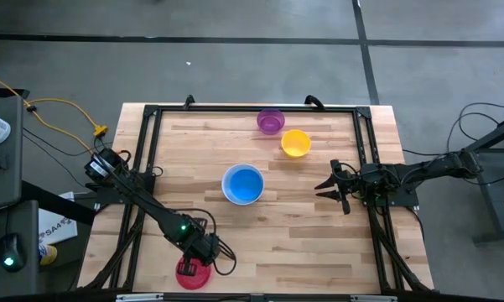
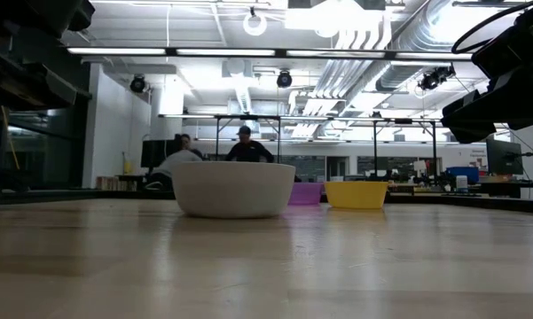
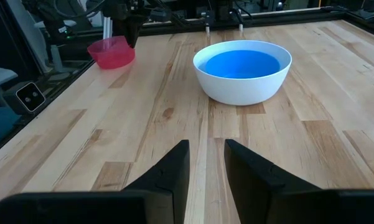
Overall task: Nest bowls inside each other
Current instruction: Stack the pink bowl on the blue bowl
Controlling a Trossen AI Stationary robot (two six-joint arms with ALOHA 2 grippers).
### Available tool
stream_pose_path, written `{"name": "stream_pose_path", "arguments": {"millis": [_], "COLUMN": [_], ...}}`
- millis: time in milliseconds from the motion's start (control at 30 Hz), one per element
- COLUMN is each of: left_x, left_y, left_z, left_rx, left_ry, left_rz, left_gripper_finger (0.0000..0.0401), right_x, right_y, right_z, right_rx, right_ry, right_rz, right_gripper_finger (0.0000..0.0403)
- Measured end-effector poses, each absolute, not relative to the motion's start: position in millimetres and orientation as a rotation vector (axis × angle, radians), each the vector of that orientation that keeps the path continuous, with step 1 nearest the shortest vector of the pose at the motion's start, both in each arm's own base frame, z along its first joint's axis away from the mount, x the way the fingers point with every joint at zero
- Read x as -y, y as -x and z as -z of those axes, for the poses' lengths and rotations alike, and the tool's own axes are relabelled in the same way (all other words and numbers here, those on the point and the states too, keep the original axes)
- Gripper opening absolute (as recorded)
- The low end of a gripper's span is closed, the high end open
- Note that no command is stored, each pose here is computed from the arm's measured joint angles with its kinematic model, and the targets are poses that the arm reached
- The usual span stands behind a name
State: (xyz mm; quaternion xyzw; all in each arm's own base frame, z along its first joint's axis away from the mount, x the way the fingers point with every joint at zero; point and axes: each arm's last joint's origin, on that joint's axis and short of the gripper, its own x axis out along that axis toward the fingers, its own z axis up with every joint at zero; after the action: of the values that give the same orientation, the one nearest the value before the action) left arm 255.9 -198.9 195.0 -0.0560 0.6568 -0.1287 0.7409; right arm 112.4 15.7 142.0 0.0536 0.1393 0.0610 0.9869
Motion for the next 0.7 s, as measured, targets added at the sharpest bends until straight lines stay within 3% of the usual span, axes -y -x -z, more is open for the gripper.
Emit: {"name": "stream_pose_path", "arguments": {"millis": [700], "left_x": [151], "left_y": [-268], "left_z": [-227], "left_rx": [-1.433], "left_ry": [0.097], "left_rz": [0.251], "left_gripper_finger": [0.0], "right_x": [-16], "right_y": [-112], "right_z": [-142], "right_rx": [-0.282], "right_ry": [-0.107], "right_rz": [-0.122], "right_gripper_finger": [0.0094]}}
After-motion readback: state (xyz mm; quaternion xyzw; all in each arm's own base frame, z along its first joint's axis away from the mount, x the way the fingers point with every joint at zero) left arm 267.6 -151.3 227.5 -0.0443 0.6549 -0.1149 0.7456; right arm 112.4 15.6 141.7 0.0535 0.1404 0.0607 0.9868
